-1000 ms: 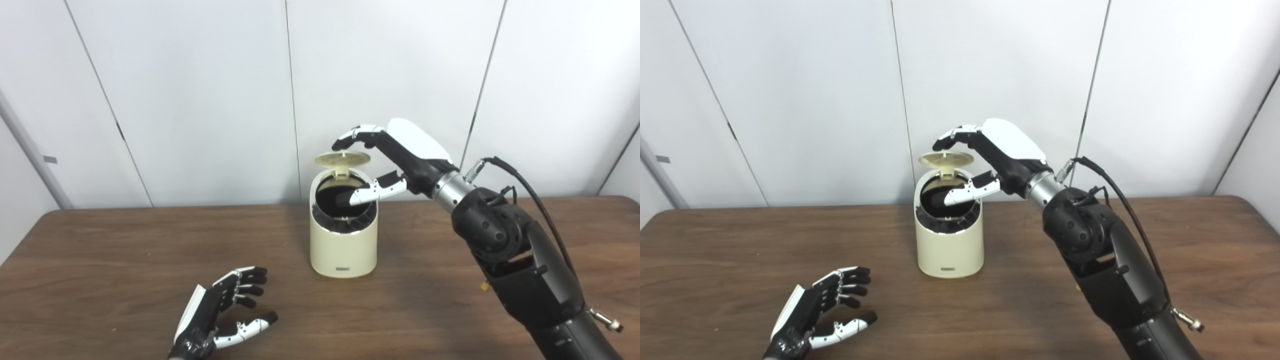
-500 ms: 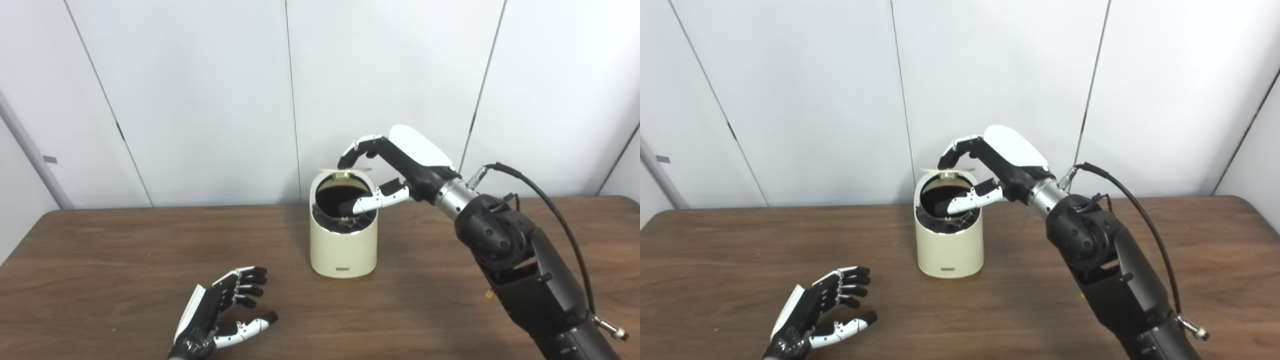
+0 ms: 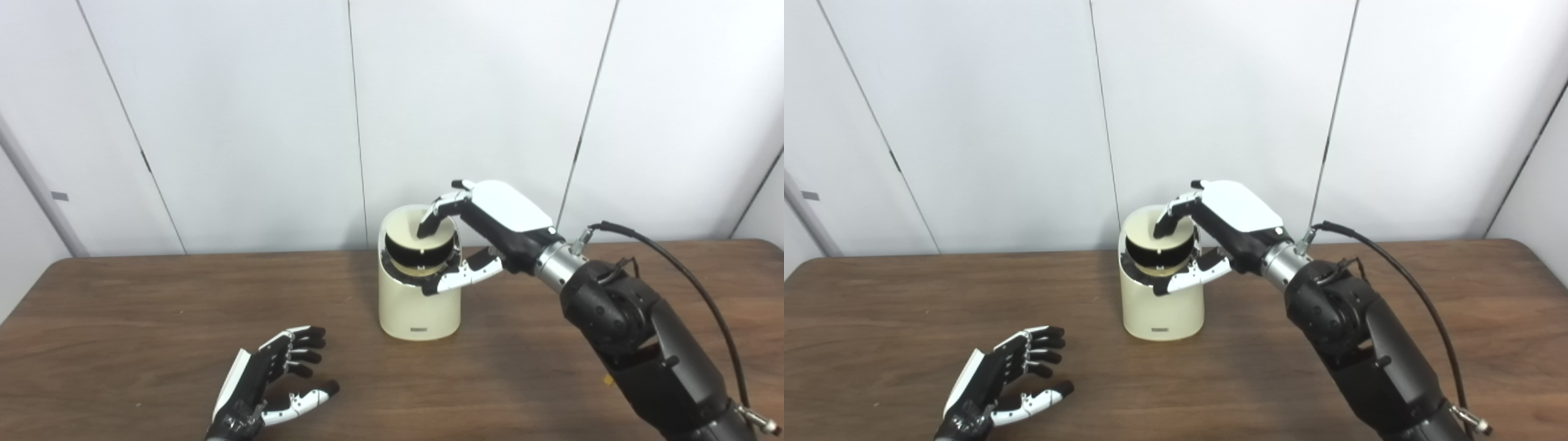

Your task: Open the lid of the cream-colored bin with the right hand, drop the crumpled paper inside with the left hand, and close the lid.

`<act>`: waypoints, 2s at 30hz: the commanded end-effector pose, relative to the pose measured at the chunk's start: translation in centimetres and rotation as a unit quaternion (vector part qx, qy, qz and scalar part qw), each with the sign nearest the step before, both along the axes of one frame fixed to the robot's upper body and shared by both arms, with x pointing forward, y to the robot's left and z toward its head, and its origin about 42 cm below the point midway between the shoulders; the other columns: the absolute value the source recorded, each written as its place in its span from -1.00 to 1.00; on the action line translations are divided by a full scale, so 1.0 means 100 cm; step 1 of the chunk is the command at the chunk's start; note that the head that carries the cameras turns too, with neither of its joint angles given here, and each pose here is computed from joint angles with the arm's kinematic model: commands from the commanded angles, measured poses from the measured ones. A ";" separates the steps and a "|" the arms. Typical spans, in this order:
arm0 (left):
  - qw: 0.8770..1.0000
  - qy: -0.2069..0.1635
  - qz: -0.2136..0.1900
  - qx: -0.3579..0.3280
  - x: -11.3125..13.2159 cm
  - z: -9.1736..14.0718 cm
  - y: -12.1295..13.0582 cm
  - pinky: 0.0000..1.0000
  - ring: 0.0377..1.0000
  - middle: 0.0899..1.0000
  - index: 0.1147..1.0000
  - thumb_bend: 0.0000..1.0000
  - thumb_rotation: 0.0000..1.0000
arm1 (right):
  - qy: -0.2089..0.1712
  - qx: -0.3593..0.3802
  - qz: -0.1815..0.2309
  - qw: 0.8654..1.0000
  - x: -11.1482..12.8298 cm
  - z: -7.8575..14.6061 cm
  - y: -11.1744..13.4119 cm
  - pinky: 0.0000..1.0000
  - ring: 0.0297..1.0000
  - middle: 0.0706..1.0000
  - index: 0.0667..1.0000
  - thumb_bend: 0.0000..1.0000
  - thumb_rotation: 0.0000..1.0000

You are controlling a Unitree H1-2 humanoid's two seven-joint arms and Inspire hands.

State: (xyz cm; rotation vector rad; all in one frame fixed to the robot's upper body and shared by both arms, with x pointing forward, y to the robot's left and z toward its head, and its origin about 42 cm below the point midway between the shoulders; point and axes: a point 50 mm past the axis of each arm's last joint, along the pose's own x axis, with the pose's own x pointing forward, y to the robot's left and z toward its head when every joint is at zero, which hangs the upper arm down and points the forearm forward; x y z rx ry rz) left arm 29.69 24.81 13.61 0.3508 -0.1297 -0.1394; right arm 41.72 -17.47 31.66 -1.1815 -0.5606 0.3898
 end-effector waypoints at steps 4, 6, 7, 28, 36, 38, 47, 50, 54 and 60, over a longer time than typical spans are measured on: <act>1.000 -0.001 0.002 0.010 -0.003 0.002 0.002 0.20 0.35 0.43 0.44 0.31 -0.91 | -0.048 -0.014 0.016 0.999 -0.003 0.022 0.004 0.87 0.62 0.21 0.18 0.40 0.05; 1.000 0.000 0.002 0.011 -0.003 0.002 0.002 0.20 0.35 0.43 0.45 0.31 -0.89 | -0.043 -0.015 0.019 0.999 -0.003 0.020 0.005 0.90 0.63 0.21 0.19 0.40 0.05; 1.000 -0.001 0.003 0.012 -0.003 0.002 0.001 0.20 0.35 0.43 0.44 0.31 -0.88 | -0.040 -0.015 0.021 0.999 -0.003 0.020 0.006 0.92 0.64 0.22 0.19 0.40 0.05; 1.000 0.003 0.007 0.009 -0.006 0.002 0.001 0.21 0.37 0.43 0.44 0.31 -0.87 | -0.032 -0.067 0.032 0.997 -0.006 0.005 0.012 0.92 0.67 0.24 0.21 0.45 -0.09; 1.000 0.005 0.010 0.011 -0.009 0.002 0.003 0.21 0.37 0.43 0.44 0.31 -0.87 | -0.020 -0.082 0.027 0.996 -0.006 -0.003 0.009 0.87 0.66 0.25 0.23 0.47 -0.10; 1.000 0.005 0.010 0.012 -0.010 0.002 0.004 0.20 0.36 0.43 0.44 0.31 -0.86 | -0.019 -0.084 0.026 0.996 -0.006 -0.004 0.009 0.86 0.66 0.25 0.23 0.48 -0.08; 1.000 0.008 0.011 0.008 -0.012 0.003 0.004 0.20 0.36 0.44 0.44 0.30 -0.87 | -0.005 -0.101 0.025 0.995 -0.007 -0.012 0.006 0.90 0.69 0.28 0.26 0.48 -0.05; 1.000 0.008 0.010 0.006 -0.012 0.003 0.004 0.21 0.36 0.44 0.44 0.31 -0.87 | -0.011 -0.114 0.027 0.993 -0.007 -0.014 0.005 0.89 0.67 0.27 0.25 0.48 -0.03; 1.000 0.007 0.009 0.008 -0.012 0.003 0.003 0.19 0.35 0.43 0.44 0.31 -0.84 | -0.030 -0.141 0.028 0.989 -0.007 -0.019 0.003 0.83 0.65 0.25 0.24 0.52 -0.08; 1.000 0.008 0.010 0.008 -0.012 0.003 0.003 0.20 0.36 0.43 0.43 0.31 -0.85 | -0.053 -0.195 0.036 0.979 -0.007 -0.027 0.003 0.92 0.66 0.24 0.22 0.54 -0.09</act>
